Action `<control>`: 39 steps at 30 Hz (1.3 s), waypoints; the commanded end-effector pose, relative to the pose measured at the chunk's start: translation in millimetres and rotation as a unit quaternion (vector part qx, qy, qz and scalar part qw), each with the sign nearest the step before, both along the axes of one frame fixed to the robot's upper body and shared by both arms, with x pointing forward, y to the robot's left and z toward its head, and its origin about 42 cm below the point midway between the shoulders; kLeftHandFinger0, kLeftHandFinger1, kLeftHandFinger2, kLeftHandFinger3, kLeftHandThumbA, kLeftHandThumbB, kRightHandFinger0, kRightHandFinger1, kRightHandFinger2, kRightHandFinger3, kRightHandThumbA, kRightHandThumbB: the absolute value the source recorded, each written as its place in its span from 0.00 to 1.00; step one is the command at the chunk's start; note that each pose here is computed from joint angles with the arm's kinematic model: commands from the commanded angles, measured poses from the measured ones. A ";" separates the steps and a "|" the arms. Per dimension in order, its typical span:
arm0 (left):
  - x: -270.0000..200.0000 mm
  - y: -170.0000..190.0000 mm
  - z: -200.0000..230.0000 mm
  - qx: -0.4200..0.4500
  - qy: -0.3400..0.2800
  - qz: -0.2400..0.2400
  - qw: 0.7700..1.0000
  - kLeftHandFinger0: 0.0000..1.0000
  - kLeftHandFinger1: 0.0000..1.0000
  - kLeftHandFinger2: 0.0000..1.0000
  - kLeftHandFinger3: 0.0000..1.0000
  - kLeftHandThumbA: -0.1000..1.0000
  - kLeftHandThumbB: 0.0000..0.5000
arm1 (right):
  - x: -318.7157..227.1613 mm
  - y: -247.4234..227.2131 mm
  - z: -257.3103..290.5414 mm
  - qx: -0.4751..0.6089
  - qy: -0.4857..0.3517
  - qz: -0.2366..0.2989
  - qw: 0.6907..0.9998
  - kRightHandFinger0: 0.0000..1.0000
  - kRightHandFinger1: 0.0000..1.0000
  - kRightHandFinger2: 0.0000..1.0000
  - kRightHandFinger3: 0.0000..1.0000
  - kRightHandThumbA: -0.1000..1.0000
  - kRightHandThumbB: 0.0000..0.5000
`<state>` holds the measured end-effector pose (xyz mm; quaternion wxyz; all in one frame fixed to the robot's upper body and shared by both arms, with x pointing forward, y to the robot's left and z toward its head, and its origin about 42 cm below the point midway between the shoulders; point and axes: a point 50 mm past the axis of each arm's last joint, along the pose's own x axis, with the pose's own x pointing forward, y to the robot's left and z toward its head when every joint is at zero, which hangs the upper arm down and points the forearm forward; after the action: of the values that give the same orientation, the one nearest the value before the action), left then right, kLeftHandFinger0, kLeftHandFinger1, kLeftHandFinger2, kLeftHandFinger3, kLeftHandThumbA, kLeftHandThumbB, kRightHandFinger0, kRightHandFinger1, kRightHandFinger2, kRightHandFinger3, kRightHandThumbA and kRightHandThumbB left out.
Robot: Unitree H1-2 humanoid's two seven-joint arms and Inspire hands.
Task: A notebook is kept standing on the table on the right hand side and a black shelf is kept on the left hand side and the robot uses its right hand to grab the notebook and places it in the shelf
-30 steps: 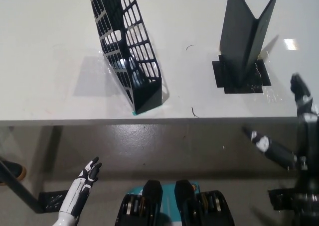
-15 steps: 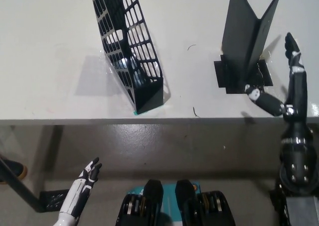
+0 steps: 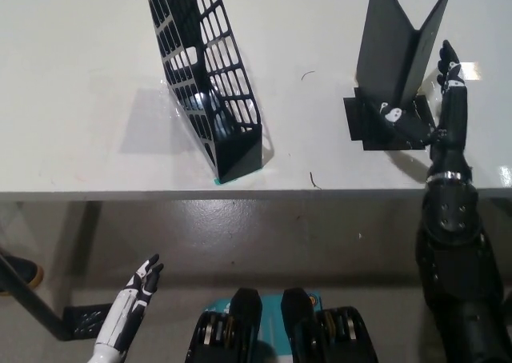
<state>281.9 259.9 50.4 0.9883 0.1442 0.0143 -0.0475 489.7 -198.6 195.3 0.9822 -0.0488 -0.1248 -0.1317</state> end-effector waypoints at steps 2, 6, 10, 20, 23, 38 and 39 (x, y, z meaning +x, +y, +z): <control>-1.1 -2.0 6.9 0.001 -0.027 -0.006 1.000 1.00 1.00 1.00 1.00 1.00 0.23 | 40.1 23.4 49.3 0.049 -0.043 -0.016 0.998 1.00 1.00 1.00 1.00 1.00 0.85; -2.4 -2.4 6.7 0.001 -0.025 -0.004 1.000 1.00 1.00 1.00 1.00 1.00 0.22 | 59.5 36.3 60.3 0.095 -0.036 -0.002 0.995 1.00 1.00 1.00 1.00 1.00 0.93; -2.7 -1.6 5.0 0.003 -0.029 -0.003 1.000 1.00 1.00 1.00 1.00 1.00 0.23 | 73.9 45.3 78.7 0.159 -0.037 0.014 0.986 1.00 1.00 1.00 1.00 1.00 0.97; 2.0 -1.2 9.0 0.007 -0.031 -0.009 0.999 1.00 1.00 1.00 1.00 1.00 0.21 | 84.9 56.8 129.5 0.366 -0.064 -0.065 0.926 0.00 0.00 0.37 0.49 0.00 0.06; 0.7 -0.2 8.8 0.004 -0.032 -0.010 0.999 1.00 1.00 1.00 1.00 1.00 0.21 | 82.5 57.0 120.8 0.374 -0.063 -0.058 0.923 0.00 0.09 0.56 0.60 0.00 0.08; -1.6 2.3 7.1 -0.004 -0.029 -0.010 1.000 1.00 1.00 1.00 1.00 1.00 0.23 | 76.8 36.6 96.5 0.342 -0.058 -0.079 0.934 0.00 0.12 0.55 0.64 0.00 0.17; -1.6 2.4 6.9 -0.003 -0.029 -0.010 1.000 1.00 1.00 1.00 1.00 1.00 0.22 | 76.6 36.2 97.0 0.341 -0.060 -0.079 0.935 0.00 0.12 0.55 0.64 0.00 0.17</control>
<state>278.8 260.1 48.8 0.9881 0.1455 0.0147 -0.0479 558.3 -152.8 245.9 0.9285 0.2769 -0.0338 -0.2451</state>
